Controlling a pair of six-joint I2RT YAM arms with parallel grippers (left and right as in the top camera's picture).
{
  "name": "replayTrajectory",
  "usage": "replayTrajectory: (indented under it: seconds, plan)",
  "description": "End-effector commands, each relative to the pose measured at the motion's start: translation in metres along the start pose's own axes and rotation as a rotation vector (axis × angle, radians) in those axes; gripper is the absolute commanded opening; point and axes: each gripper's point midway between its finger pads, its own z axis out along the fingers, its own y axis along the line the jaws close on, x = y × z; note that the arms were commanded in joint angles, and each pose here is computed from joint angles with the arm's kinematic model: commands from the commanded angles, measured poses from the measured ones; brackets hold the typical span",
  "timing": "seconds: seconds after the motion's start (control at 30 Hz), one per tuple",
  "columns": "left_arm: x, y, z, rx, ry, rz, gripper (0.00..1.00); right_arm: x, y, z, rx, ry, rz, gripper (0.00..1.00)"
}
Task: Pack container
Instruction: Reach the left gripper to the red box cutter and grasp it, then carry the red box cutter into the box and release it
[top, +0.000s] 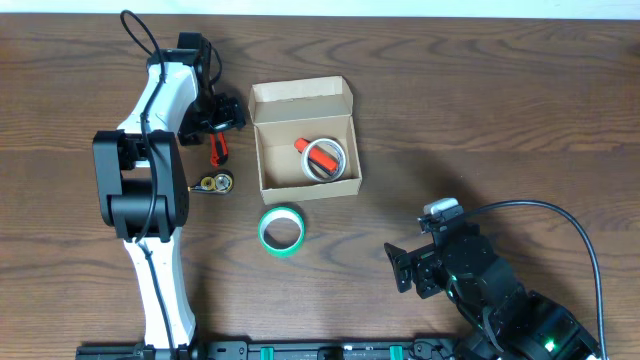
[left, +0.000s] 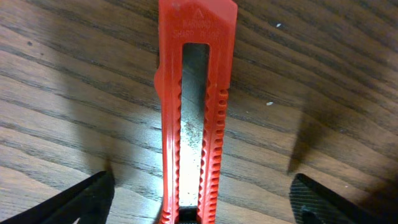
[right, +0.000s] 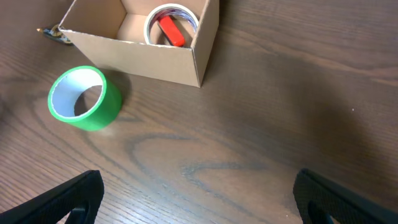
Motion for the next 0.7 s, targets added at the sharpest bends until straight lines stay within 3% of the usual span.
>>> replayTrajectory:
  seconds: [0.0,0.67]
  plan:
    - [-0.006,0.004,-0.002,-0.02,-0.014,-0.013,0.86,0.0,0.0,-0.001,0.003,-0.004,0.008,0.99]
    - [0.01,0.016,-0.001,-0.083,0.046,-0.028,0.33,0.0,0.0,-0.001,0.003,-0.004,0.008,0.99]
